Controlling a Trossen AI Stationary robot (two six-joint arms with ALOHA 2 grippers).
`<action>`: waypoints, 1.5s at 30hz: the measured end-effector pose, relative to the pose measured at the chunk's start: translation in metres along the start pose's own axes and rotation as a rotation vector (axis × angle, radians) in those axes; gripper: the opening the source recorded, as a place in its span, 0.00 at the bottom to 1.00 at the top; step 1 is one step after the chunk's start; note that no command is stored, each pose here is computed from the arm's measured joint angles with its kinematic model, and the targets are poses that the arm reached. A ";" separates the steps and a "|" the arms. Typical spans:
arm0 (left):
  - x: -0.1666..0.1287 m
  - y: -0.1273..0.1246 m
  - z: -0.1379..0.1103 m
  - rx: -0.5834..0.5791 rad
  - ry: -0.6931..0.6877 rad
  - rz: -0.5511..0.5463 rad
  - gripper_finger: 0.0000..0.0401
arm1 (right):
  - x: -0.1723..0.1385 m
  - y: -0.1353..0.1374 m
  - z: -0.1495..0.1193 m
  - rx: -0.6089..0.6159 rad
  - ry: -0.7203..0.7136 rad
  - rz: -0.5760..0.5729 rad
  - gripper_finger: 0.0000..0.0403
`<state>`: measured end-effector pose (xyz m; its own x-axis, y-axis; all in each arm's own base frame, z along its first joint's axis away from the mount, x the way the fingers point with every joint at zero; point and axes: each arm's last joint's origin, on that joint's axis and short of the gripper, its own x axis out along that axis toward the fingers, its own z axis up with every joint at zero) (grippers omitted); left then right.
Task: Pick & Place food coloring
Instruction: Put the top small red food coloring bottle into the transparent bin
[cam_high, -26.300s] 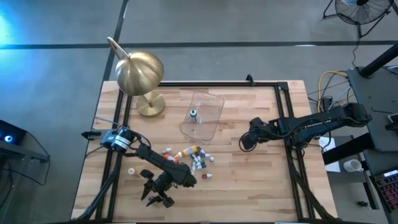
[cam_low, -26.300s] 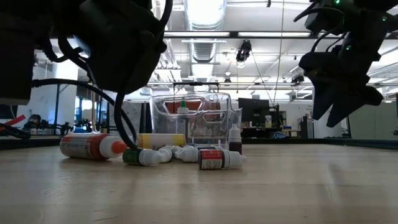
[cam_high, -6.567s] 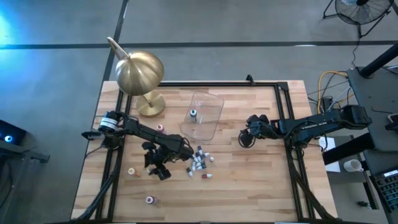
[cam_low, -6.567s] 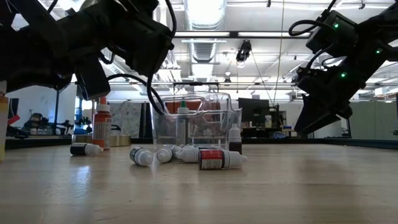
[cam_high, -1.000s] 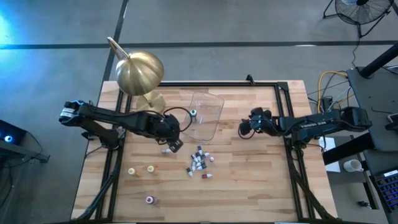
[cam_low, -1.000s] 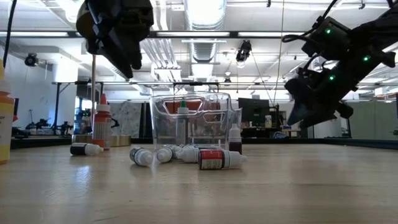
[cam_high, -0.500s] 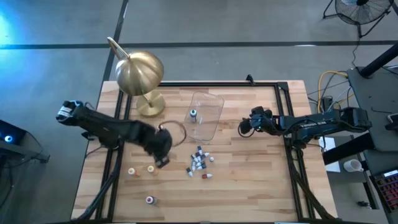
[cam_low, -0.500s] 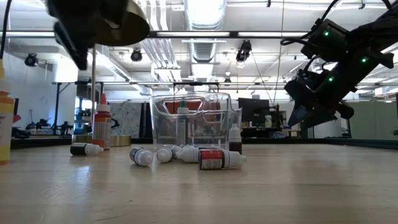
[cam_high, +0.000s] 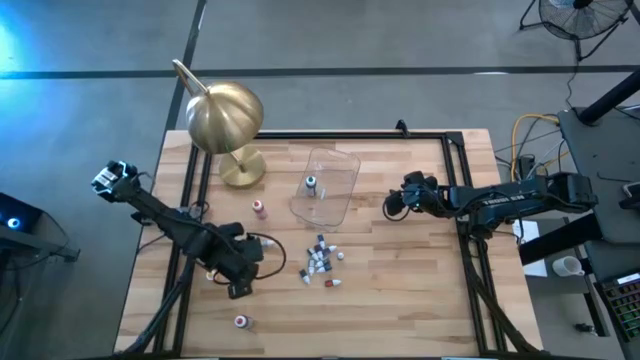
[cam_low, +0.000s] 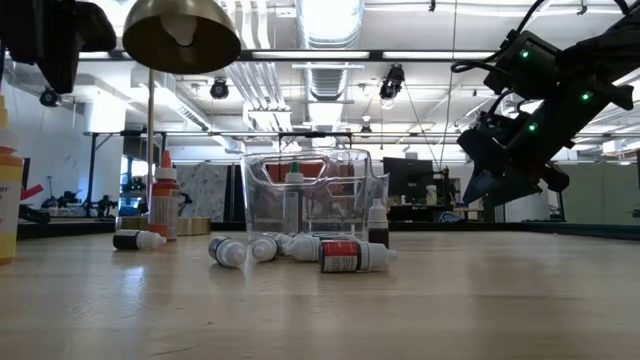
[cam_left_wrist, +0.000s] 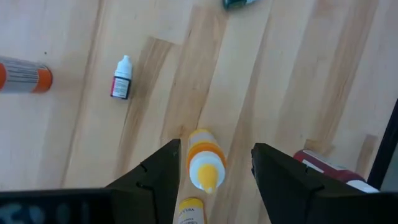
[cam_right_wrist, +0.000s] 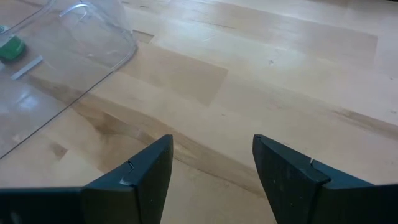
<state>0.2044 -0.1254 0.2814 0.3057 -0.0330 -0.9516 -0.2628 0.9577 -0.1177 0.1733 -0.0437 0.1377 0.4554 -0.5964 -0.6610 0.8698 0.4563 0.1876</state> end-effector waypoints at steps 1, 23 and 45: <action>0.000 0.000 0.000 0.006 0.000 0.000 0.42 | 0.000 0.000 0.000 0.000 -0.001 -0.001 0.53; 0.024 0.004 -0.015 0.125 0.067 0.013 0.42 | 0.000 0.000 0.000 0.000 -0.001 -0.004 0.53; 0.050 0.011 -0.029 0.112 0.141 -0.009 0.42 | 0.000 -0.001 -0.001 -0.005 0.002 -0.010 0.53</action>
<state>0.1907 -0.1247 0.2240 0.1743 -0.0737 -0.9819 -0.1550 0.9827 -0.1012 0.1725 -0.0439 0.1371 0.4464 -0.5996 -0.6642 0.8734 0.4536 0.1775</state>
